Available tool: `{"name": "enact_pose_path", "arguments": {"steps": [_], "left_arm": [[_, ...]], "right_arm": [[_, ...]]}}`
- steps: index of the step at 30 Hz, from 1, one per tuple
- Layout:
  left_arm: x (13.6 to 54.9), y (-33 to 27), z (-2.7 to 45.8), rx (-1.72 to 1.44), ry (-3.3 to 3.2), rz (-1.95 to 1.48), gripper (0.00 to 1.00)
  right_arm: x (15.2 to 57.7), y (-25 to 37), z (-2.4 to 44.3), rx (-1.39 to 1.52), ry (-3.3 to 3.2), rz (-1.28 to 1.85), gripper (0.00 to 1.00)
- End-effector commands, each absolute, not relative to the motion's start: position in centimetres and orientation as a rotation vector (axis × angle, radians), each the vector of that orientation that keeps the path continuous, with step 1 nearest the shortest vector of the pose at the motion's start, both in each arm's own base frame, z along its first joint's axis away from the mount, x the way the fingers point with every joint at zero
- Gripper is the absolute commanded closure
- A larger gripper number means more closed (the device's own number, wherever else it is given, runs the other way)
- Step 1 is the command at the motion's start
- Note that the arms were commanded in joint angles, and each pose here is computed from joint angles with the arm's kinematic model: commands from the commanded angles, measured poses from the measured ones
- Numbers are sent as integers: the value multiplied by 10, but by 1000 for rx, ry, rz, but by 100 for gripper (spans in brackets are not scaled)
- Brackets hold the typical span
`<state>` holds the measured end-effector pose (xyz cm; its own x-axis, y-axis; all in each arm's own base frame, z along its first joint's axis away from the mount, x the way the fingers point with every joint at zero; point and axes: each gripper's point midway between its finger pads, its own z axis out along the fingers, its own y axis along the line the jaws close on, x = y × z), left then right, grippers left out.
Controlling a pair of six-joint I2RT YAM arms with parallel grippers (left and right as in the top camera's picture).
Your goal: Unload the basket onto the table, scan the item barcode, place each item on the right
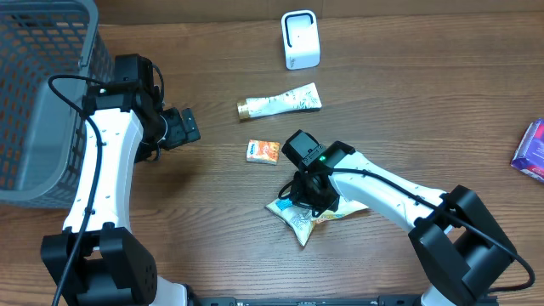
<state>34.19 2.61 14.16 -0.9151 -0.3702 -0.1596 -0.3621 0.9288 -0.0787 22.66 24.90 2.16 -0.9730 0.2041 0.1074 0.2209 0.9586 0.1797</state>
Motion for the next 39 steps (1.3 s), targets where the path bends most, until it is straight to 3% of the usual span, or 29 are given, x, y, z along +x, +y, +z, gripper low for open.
{"name": "enact_pose_path", "arguments": {"steps": [1, 7, 9, 13, 15, 16, 17, 18, 19, 21, 24, 25, 30, 35, 39], "left_arm": [[342, 24, 154, -568, 2885, -92, 0], [342, 24, 154, -568, 2885, -92, 0], [342, 25, 154, -570, 2884, -80, 0], [342, 28, 154, -572, 2882, -55, 0], [342, 28, 154, -572, 2881, -55, 0], [343, 28, 154, -572, 2879, -55, 0], [343, 28, 154, -572, 2878, -55, 0], [343, 28, 154, -571, 2877, -55, 0], [343, 28, 154, -571, 2877, -55, 0], [343, 29, 154, -571, 2875, -56, 0], [343, 29, 154, -571, 2876, -56, 0], [344, 29, 154, -571, 2875, -56, 0], [344, 29, 154, -571, 2875, -55, 0], [343, 29, 154, -571, 2876, -55, 0], [343, 28, 154, -572, 2879, -55, 0]], "right_arm": [[198, 253, 10, -323, -2889, -346, 86], [191, 250, 1, -368, -2860, -349, 81], [195, 253, 6, -338, -2873, -365, 75], [212, 246, 36, -353, -2953, -260, 73], [225, 240, 65, -355, -3023, -194, 67], [232, 240, 86, -309, -3061, -193, 51], [235, 242, 100, -264, -3078, -209, 20], [237, 245, 115, -226, -3090, -225, 11], [238, 246, 124, -211, -3095, -233, 11], [238, 245, 139, -207, -3094, -228, 30], [230, 237, 140, -211, -3067, -169, 70], [226, 230, 137, -222, -3058, -113, 75], [218, 209, 115, -274, -3041, 35, 76], [201, 195, 73, -319, -2975, 94, 86], [188, 187, 49, -324, -2938, 102, 87]]}}
